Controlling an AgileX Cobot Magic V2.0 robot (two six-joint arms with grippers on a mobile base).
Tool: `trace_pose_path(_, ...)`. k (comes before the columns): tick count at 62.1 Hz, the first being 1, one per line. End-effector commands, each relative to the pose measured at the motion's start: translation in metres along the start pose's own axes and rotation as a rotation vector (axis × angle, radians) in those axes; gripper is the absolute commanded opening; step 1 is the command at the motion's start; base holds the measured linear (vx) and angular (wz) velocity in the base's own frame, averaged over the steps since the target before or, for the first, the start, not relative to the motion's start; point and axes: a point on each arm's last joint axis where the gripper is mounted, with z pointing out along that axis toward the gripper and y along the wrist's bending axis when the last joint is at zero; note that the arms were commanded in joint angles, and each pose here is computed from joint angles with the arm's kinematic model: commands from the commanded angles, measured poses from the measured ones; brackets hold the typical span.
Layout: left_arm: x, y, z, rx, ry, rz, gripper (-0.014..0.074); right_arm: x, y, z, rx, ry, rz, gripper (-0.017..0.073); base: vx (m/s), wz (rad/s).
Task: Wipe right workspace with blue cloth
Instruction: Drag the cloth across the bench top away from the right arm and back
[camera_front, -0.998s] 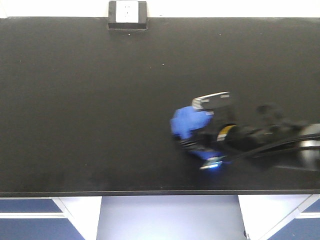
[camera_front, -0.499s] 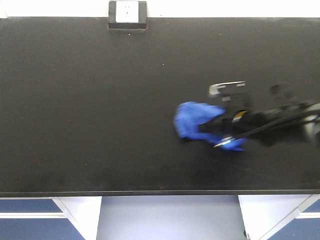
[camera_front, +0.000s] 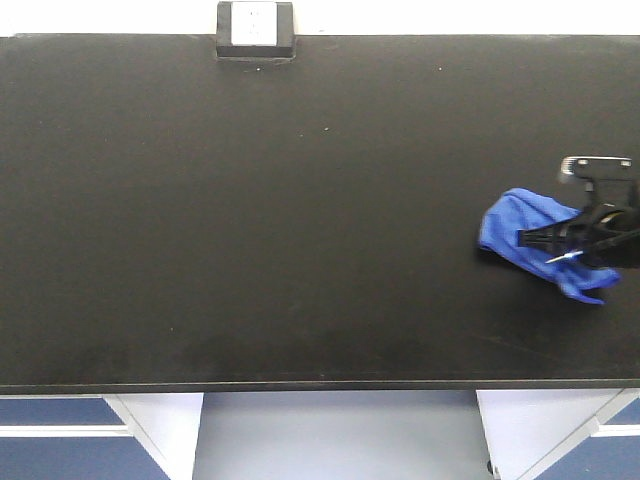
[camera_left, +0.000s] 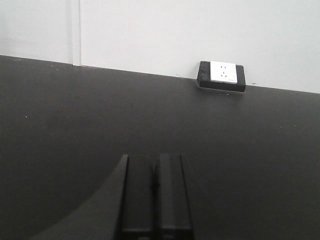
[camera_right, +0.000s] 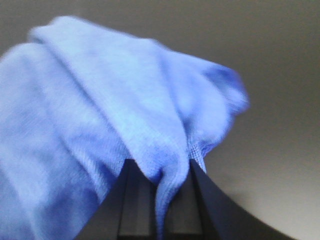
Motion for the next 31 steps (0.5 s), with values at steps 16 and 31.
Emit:
trace_pose_path(16, 0.002, -0.001, 0.0, 0.019, -0.07, -0.009, -0.0006, -0.009, 0.12, -0.026, -0.245, -0.17, -0.257, 0.0007, 0.0, 0.0)
trace_pose_path(31, 0.002, -0.001, 0.0, 0.019, -0.07, -0.009, -0.0006, -0.013, 0.141, -0.052, -0.307, -0.229, -0.246, 0.0069, 0.0, 0.0)
